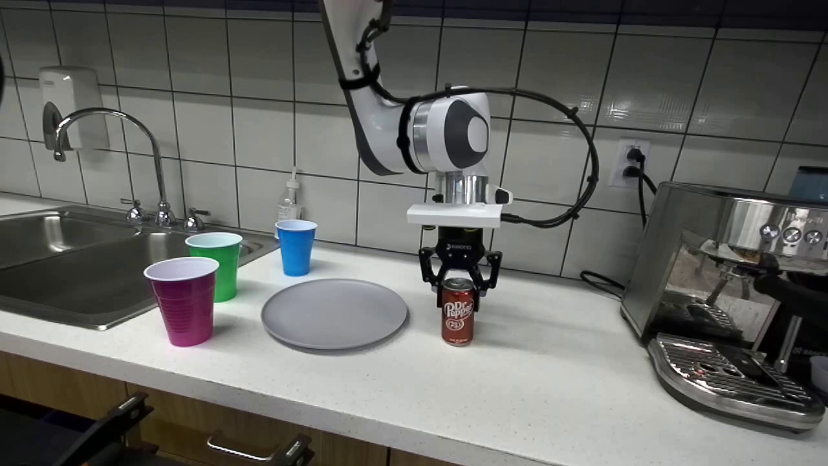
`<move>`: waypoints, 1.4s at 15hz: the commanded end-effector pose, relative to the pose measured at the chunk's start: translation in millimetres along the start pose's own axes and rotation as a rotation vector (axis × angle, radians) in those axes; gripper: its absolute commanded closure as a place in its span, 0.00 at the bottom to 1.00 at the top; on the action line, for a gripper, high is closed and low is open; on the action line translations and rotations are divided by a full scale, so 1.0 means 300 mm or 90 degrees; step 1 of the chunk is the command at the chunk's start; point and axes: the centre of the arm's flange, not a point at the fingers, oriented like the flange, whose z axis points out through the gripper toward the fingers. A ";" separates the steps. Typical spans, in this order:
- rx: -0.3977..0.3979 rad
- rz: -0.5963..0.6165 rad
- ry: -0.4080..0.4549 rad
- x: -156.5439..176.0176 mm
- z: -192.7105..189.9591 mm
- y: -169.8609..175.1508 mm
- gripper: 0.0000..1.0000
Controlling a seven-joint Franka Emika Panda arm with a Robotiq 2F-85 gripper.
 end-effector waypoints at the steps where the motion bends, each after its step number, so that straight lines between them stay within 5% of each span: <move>1: -0.012 -0.007 0.008 -0.007 -0.039 0.006 0.06; 12: -0.061 -0.059 0.080 -0.133 -0.298 -0.038 0.00; 21: -0.053 -0.167 0.109 -0.292 -0.383 -0.339 0.00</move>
